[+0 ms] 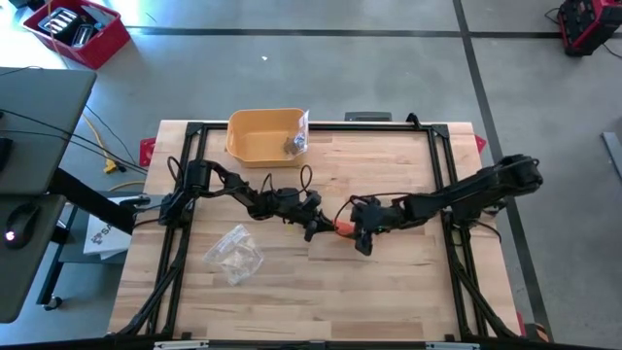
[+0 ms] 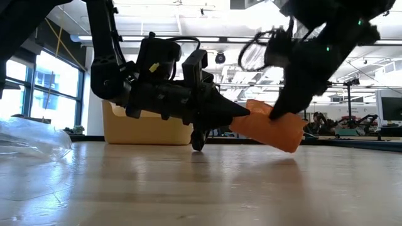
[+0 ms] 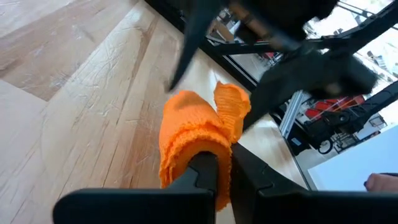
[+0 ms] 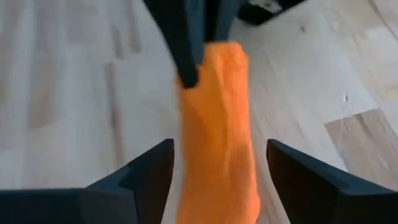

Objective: Roll bandage
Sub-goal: Roll the orange bandage

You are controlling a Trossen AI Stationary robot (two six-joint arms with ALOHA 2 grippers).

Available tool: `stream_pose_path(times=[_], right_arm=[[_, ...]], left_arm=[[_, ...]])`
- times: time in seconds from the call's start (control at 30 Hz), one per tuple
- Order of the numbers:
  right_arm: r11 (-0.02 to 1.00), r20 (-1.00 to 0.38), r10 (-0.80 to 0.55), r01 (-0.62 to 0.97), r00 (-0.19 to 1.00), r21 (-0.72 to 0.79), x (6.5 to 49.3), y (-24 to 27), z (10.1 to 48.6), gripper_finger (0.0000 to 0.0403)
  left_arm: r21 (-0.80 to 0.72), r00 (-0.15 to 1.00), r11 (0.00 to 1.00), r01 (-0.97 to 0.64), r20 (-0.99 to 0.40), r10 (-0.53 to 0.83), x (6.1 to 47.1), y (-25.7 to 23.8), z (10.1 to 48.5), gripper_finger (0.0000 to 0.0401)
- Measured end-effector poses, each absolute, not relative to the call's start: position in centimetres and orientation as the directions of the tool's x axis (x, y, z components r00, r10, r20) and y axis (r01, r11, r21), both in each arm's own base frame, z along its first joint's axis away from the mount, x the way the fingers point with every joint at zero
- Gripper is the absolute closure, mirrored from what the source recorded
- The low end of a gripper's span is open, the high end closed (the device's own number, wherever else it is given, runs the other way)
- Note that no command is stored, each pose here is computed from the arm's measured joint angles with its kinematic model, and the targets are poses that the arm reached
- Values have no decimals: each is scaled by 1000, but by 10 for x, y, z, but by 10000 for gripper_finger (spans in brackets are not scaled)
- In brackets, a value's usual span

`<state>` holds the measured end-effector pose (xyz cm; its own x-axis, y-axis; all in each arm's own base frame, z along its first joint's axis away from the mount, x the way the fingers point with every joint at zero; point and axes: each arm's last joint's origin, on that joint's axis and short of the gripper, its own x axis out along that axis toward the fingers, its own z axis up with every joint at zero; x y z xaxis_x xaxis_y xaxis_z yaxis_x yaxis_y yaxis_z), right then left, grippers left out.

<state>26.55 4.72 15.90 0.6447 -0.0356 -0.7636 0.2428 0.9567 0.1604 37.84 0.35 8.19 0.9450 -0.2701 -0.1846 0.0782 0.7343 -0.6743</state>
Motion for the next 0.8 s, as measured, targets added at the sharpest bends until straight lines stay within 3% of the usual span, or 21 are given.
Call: stream_pose_path(times=[0.1,0.2,0.33,0.47,0.67,0.8], right_arm=[[960,-789,-66,254,611,116,269,47,146,159],[968,-785,-49,224,618,116,274,48,139,191],[972,-778,-10,187,628,138,278,50,135,287],[971,-780,-6,189,626,144,277,51,136,373],[965,-792,5,205,610,164,265,53,151,360],[957,-813,58,199,580,210,254,52,162,356]], left_arm=[[-669,943,738,84,-186,-276,378,2,82,393],[-655,940,749,100,-184,-287,378,1,82,392],[-680,941,726,102,-171,-293,378,1,83,361],[-694,936,710,122,-158,-315,378,8,84,298],[-746,869,610,267,-88,-488,374,28,91,204],[-721,869,619,311,-49,-493,373,34,108,189]])
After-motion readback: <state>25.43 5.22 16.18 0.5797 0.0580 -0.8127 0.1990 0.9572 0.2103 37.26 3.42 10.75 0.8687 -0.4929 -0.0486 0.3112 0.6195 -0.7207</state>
